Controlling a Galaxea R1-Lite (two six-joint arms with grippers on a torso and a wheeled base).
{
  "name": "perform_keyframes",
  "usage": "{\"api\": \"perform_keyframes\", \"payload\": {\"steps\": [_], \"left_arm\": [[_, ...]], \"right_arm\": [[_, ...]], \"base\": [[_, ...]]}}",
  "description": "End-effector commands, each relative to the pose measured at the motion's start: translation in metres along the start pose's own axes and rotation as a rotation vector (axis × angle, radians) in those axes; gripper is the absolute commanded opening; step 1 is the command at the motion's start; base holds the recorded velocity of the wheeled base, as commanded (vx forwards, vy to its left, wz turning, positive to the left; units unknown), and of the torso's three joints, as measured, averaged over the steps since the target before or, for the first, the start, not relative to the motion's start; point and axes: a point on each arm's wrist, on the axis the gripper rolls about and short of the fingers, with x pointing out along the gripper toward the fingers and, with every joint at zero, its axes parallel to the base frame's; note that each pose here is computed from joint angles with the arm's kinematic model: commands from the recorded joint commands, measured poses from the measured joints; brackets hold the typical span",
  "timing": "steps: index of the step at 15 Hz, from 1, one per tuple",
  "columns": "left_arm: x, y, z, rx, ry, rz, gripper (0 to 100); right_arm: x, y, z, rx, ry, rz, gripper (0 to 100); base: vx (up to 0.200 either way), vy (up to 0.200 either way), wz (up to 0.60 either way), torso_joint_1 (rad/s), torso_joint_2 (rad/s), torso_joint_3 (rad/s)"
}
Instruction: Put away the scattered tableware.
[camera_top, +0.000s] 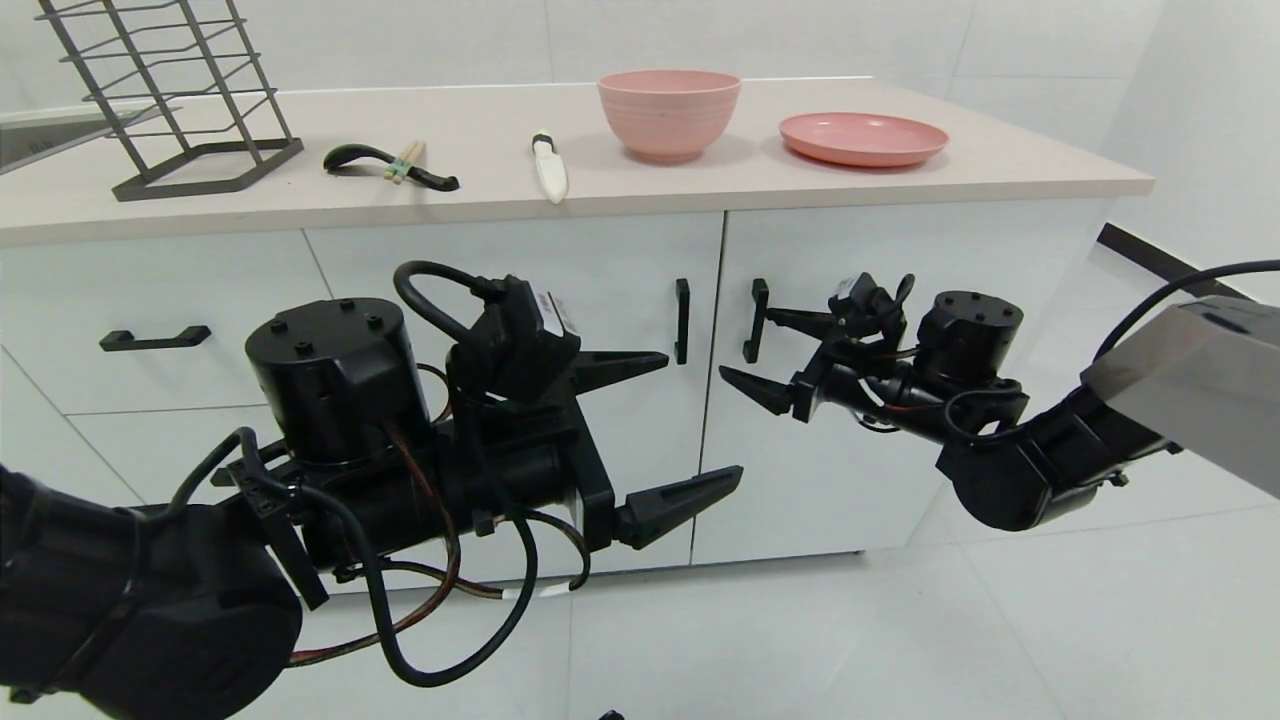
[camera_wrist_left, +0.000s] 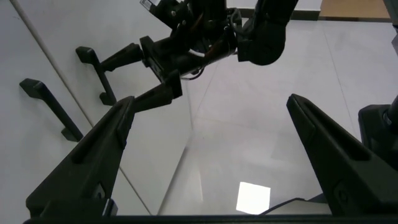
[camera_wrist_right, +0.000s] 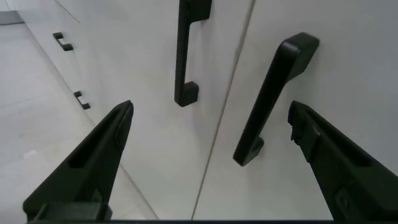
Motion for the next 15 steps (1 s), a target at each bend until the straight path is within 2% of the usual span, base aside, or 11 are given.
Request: {"api": "perform_keyframes", "payload": {"steps": [1,7,10,12,15], "left_arm": [[-0.001,0.000,0.003,0.005,-0.008,0.002,100],[-0.002,0.000,0.005,0.006,-0.015,0.002,100],[0.000,0.001,0.004,0.001,-0.013,-0.003,100],[0.007,0.005,0.003,0.002,-0.017,-0.003,100],[0.019,0.012,0.001,0.005,-0.023,-0.003,100]], "right_arm": [[0.003,-0.001,-0.005,0.003,0.000,0.025,100],[0.016,-0.012,-0.014,-0.008,-0.026,0.050,100],[0.015,-0.009,-0.016,-0.025,-0.072,0.096,100],[0.008,0.000,-0.019,0.008,-0.086,0.158,100],[-0.002,0.005,-0.013,0.007,-0.099,0.166,100]], "base": [[0.000,0.000,0.00,0.000,0.00,0.000],[0.000,0.000,0.00,0.000,0.00,0.000],[0.000,0.000,0.00,0.000,0.00,0.000],[0.000,0.000,0.00,0.000,0.00,0.000],[0.000,0.000,0.00,0.000,0.00,0.000]]}}
